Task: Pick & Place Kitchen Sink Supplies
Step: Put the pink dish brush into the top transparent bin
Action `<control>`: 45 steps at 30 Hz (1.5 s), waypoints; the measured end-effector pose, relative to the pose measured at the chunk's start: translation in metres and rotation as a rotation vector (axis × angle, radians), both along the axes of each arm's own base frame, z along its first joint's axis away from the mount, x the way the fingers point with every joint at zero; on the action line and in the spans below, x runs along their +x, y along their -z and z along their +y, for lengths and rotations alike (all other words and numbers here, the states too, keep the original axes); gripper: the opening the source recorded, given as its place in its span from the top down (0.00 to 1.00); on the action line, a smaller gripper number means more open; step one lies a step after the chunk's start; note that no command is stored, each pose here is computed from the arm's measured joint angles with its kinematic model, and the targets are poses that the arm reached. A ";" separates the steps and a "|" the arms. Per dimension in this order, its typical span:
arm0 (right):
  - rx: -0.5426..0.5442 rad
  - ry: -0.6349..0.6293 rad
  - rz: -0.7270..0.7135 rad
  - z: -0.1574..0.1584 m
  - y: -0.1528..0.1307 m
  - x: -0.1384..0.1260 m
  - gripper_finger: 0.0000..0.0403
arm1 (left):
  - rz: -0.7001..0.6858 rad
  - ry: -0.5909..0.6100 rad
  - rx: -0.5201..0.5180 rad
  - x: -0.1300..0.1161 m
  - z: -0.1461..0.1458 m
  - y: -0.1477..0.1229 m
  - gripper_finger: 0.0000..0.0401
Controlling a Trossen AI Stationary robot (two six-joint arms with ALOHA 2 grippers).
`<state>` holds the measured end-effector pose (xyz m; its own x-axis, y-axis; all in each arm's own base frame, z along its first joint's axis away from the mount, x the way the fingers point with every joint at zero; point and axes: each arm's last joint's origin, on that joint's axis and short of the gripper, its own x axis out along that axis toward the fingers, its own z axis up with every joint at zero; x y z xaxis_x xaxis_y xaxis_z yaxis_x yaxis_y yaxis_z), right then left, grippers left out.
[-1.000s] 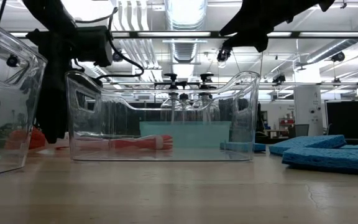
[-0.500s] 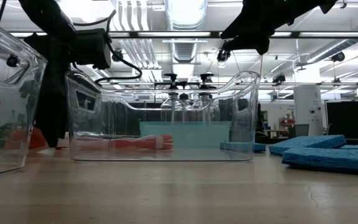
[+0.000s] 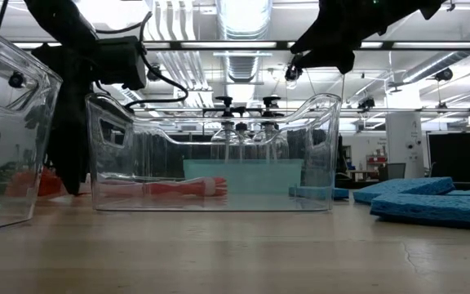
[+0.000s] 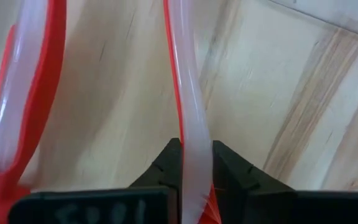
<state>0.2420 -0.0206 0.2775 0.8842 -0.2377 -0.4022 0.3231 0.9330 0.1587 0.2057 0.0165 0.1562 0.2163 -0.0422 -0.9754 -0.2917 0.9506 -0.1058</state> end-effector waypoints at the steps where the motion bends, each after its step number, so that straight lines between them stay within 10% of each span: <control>1: 0.000 0.000 0.000 0.000 0.000 0.000 0.44 | 0.008 0.005 0.001 -0.001 0.000 0.000 0.88; 17: -0.001 0.000 -0.007 0.000 -0.001 0.000 0.44 | 0.181 0.006 0.186 -0.005 0.006 -0.058 0.87; 26: -0.005 -0.002 -0.011 0.000 -0.001 0.000 0.44 | -0.038 -0.048 0.296 -0.001 0.009 -0.140 0.87; 35: -0.005 -0.002 -0.014 0.000 -0.001 0.001 0.44 | -0.586 0.093 -0.007 0.041 -0.011 -0.177 0.86; 45: -0.001 0.000 -0.005 0.000 0.002 0.000 0.44 | -0.546 0.134 -0.106 0.078 -0.041 -0.127 0.86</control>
